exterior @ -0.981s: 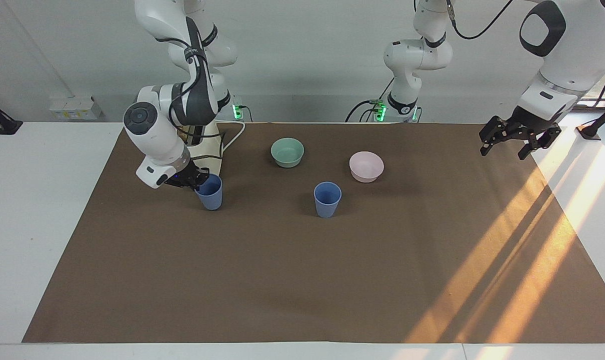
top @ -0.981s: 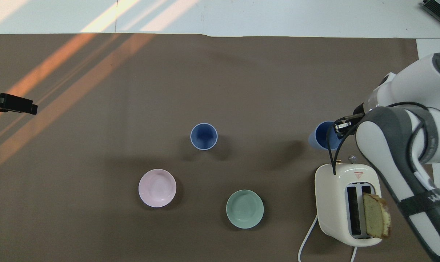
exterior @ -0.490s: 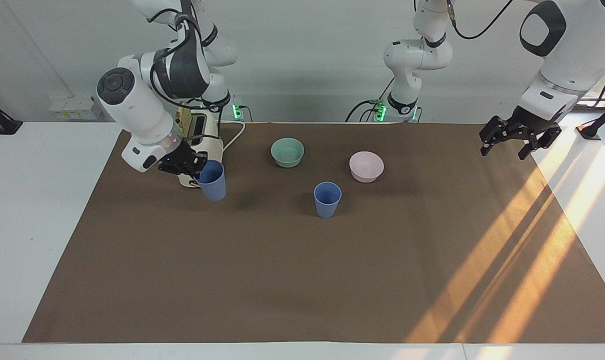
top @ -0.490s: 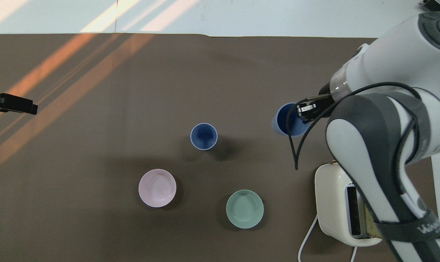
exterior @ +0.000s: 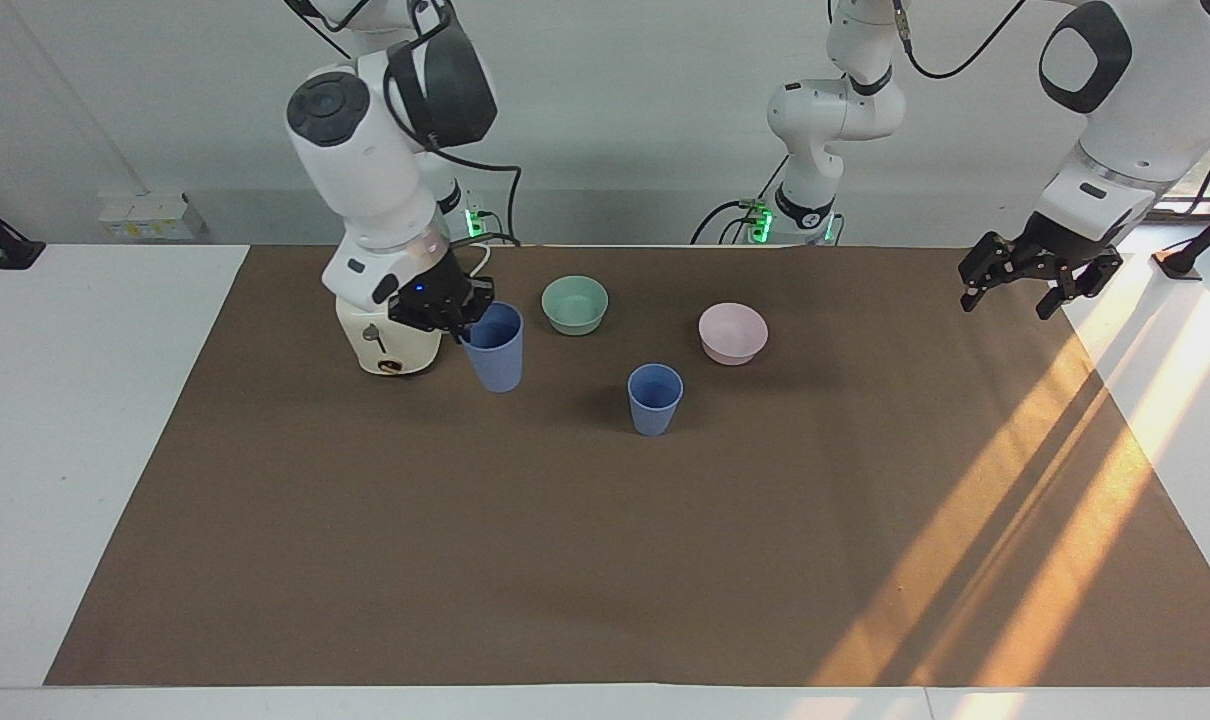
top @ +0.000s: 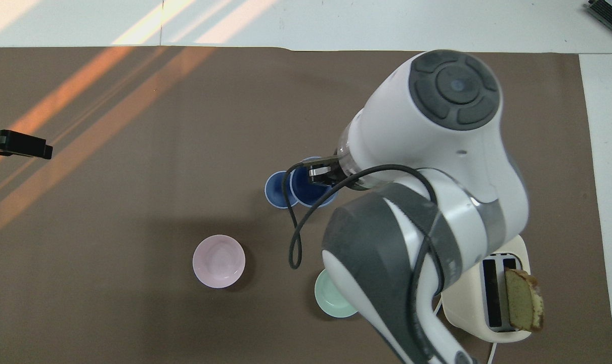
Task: Stack blue cups with both arms
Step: 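Carry the blue cup with the right gripper over the placed cup, then lower the cup into the other cup and open the right gripper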
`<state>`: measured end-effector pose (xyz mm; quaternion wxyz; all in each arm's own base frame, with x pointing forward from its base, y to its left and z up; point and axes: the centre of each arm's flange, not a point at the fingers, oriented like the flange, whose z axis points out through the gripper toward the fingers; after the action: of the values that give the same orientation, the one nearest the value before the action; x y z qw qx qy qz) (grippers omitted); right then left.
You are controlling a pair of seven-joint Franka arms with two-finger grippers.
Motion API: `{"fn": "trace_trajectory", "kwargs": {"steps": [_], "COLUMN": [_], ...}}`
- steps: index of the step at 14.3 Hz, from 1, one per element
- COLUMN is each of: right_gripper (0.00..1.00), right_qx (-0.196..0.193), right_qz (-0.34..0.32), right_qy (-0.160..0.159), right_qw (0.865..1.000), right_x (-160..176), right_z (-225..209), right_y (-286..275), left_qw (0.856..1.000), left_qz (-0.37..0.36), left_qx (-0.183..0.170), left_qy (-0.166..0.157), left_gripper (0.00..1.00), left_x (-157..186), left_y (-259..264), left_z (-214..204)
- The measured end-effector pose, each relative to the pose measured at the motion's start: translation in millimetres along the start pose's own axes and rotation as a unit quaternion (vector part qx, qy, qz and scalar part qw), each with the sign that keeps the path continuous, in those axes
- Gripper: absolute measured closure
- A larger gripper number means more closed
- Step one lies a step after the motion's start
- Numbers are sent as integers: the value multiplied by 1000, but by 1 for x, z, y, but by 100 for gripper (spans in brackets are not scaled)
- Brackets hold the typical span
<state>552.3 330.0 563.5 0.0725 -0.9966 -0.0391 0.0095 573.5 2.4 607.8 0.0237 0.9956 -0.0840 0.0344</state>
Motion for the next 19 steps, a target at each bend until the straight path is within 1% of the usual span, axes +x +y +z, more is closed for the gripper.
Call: {"fn": "trace_trajectory", "kwargs": {"steps": [3,6,8,10,13,19], "right_gripper": [96,96,96,96,96,96], "right_qx": [1,6,6,2,-1,-3], "right_qz": [8,10,9,3,-3,-1], "right_qy": [3,15,15,8,1,-1], "right_qw": [1000,1000,1000,1000,1000,1000], "right_x": [11,27,30,25,19,20], "right_z": [29,57,67,77,84,87], "right_y": [-11,-15,-18,-25,-32,-30], "left_qw": [1000,1000,1000,1000,1000,1000], "left_qz": [0,1,1,1,1,2], "left_qx": [0,0,0,-1,-1,-1], "left_qy": [0,-1,-2,-3,-4,-4], "left_gripper": [0,0,0,0,0,0], "left_x": [0,0,0,0,-1,-1], "left_y": [0,1,1,1,2,2], "left_z": [0,0,0,1,1,1]}}
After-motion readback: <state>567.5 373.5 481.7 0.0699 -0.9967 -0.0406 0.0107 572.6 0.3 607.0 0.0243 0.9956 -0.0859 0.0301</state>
